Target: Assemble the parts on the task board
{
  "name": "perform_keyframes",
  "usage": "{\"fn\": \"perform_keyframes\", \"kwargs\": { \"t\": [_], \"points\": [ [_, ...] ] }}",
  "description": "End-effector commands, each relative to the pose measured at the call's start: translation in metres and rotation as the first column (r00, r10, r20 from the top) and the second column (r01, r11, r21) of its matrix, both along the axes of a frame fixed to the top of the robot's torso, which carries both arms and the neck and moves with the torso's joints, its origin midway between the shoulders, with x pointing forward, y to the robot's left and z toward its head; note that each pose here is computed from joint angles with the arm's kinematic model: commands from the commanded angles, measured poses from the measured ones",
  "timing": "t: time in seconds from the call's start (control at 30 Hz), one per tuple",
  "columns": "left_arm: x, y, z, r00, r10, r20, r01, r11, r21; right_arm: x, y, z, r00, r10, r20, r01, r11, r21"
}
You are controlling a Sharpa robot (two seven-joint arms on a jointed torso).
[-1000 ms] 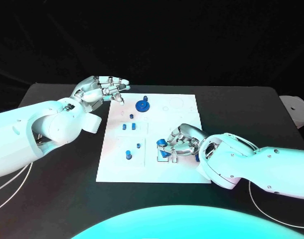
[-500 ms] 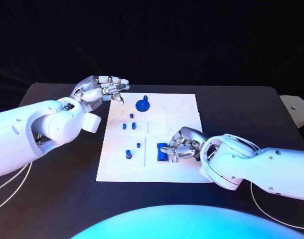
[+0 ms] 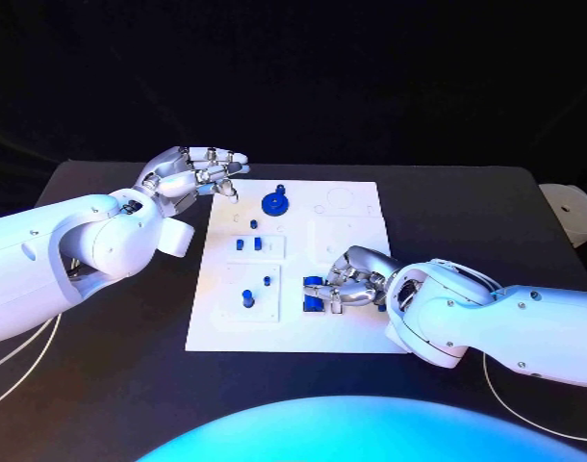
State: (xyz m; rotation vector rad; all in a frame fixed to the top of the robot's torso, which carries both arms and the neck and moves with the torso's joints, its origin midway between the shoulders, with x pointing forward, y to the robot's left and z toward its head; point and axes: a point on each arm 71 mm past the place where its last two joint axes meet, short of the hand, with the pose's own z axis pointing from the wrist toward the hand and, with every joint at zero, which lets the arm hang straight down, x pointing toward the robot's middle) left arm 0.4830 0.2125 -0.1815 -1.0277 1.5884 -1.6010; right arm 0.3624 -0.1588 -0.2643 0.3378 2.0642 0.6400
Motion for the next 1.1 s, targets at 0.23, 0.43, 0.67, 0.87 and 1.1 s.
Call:
{"fn": "perform_keyframes", "kwargs": {
  "t": [0.23, 0.43, 0.67, 0.87, 1.1],
  "points": [
    [-0.0001, -0.001, 0.0010, 1.000, -0.013, 0.006, 0.013, 1.000, -0.007, 0.000, -0.018, 0.017, 0.990, -0.014, 0.139, 0.004, 0.997, 0.074],
    [0.0000, -0.002, 0.0011, 1.000, -0.014, 0.009, 0.014, 1.000, -0.009, 0.006, -0.053, 0.031, 0.975, -0.014, 0.220, 0.010, 1.000, 0.021],
    [-0.0004, -0.003, 0.0013, 1.000, -0.016, 0.010, 0.016, 1.000, -0.010, 0.001, -0.093, 0.029, 0.972, -0.004, 0.237, 0.032, 0.993, -0.116],
    [-0.0006, -0.004, 0.0013, 1.000, -0.019, 0.009, 0.020, 1.000, -0.012, -0.009, -0.103, 0.019, 0.977, -0.013, 0.213, 0.049, 0.985, -0.163],
    [-0.0007, -0.004, 0.0011, 1.000, -0.021, 0.008, 0.021, 1.000, -0.012, -0.014, -0.104, 0.007, 0.983, -0.027, 0.179, 0.062, 0.979, -0.196]
  ]
}}
